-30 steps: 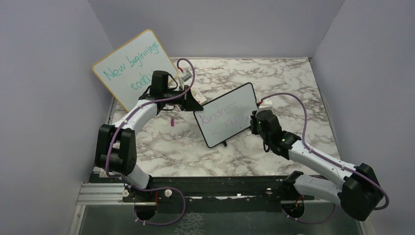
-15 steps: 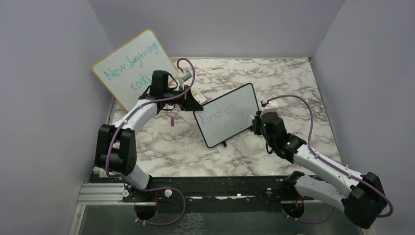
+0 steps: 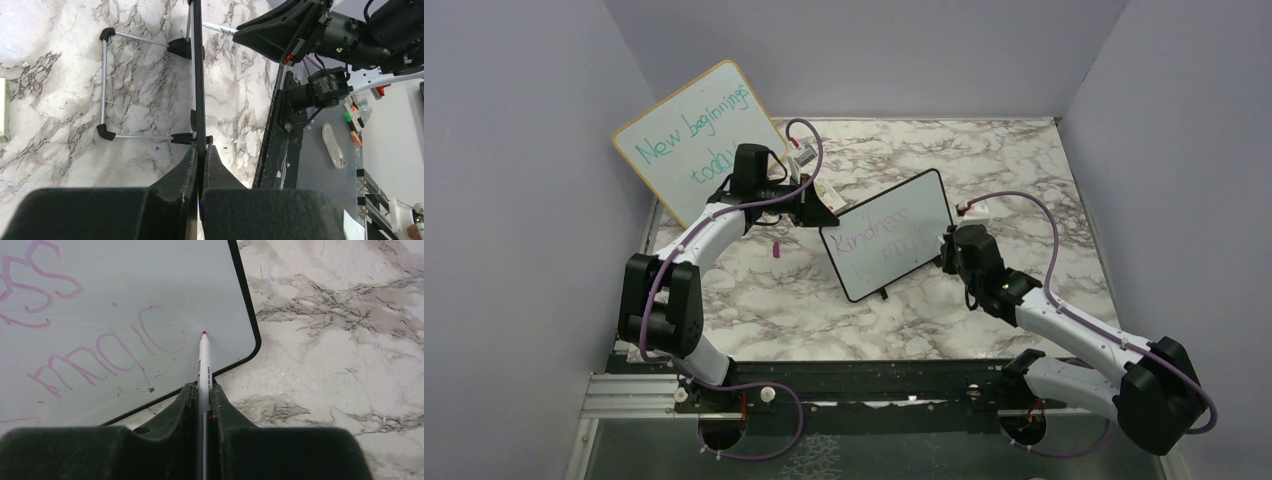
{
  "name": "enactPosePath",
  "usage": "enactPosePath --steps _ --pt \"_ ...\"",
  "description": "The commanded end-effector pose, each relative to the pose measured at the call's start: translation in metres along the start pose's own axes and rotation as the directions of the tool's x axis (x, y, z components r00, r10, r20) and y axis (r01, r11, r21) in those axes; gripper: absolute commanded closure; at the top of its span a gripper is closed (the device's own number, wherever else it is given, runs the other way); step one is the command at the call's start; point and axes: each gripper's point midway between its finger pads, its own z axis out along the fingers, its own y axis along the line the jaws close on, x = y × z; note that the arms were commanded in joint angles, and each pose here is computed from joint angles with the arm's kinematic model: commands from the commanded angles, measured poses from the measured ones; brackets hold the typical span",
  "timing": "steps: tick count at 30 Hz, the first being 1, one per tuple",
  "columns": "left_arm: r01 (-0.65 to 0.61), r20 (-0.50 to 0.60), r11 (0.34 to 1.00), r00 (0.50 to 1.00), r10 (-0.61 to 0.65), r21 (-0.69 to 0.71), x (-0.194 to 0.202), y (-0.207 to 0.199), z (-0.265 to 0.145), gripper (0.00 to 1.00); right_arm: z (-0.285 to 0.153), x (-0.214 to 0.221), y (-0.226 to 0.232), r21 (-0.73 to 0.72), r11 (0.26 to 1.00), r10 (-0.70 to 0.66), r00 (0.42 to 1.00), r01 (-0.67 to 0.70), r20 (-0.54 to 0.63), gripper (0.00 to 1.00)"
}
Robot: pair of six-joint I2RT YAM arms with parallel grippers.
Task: Write a sentence on the whiteboard
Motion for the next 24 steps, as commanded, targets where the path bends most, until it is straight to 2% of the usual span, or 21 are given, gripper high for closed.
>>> enactPosePath --steps 1,11,19,24 --pt "0.062 -0.072 0.997 0.995 -0.066 -0.055 0.031 0.021 0.008 1.0 0.009 -0.005 0.009 -0.037 0.999 0.027 0.999 -0.026 0.027 1.0" --pt "0.057 -0.076 0.996 0.995 -0.062 -0.069 0.031 0.021 0.009 1.0 0.004 -0.005 0.012 -0.07 0.997 0.019 1.0 -0.017 0.018 1.0" --pt "0.088 -0.051 0.993 0.994 -0.092 -0.076 0.02 0.022 0.004 1.0 -0.028 -0.018 -0.003 -0.053 0.998 0.039 0.999 -0.037 0.031 1.0" --pt "0.067 -0.012 0.991 0.998 -0.069 -0.114 0.0 0.016 -0.002 0.84 -0.05 -0.031 -0.011 -0.051 0.998 0.051 0.997 -0.048 0.058 1.0"
